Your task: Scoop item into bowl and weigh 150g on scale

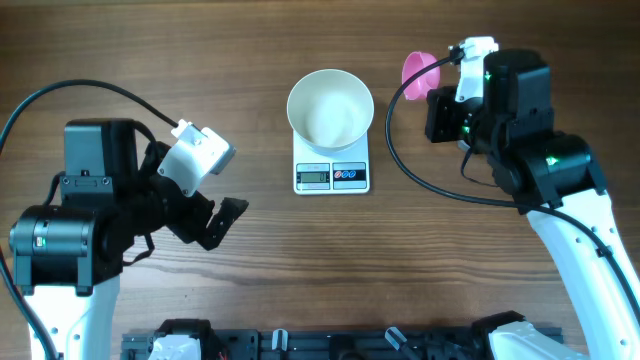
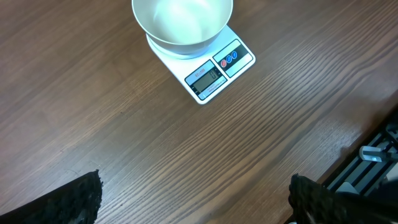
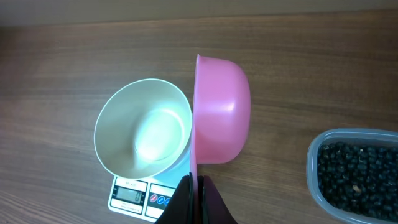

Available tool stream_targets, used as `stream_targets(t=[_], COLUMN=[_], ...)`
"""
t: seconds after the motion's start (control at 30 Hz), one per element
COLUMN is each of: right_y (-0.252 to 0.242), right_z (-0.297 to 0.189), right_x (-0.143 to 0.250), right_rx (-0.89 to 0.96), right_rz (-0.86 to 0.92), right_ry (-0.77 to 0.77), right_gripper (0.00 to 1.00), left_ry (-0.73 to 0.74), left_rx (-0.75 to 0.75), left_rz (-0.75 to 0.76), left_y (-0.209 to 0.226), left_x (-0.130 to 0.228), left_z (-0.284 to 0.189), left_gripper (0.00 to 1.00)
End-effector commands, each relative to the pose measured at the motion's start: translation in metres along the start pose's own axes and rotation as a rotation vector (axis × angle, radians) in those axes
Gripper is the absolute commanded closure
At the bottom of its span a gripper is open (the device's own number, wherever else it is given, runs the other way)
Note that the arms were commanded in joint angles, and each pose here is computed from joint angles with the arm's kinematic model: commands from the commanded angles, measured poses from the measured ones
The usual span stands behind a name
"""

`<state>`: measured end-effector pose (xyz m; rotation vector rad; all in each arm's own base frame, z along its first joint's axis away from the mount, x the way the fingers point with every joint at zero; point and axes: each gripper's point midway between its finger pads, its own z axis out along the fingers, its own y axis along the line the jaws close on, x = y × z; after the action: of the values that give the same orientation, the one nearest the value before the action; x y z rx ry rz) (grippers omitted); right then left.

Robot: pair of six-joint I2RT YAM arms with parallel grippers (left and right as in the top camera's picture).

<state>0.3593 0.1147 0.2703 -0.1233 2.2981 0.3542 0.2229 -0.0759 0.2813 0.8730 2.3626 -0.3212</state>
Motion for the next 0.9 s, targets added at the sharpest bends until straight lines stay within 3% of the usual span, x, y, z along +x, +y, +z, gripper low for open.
stream_targets(t=[0.0, 0.87], right_y=[0.005, -0.005], right_z=[-0.011, -0.011], right_x=[-0.008, 0.007], right_rx=[-0.020, 0.030], right_rz=[-0.021, -0.011], right_ry=[-0.027, 0.034], right_gripper=[0.96, 0.96], left_ry=[-0.026, -0.026], left_rx=[0.006, 0.006], left_rz=[0.021, 0.021], left_y=[-0.002, -0.002], left_x=[-0.005, -0.005], left_z=[-0.005, -0.005], left_gripper=[0.00, 0.00])
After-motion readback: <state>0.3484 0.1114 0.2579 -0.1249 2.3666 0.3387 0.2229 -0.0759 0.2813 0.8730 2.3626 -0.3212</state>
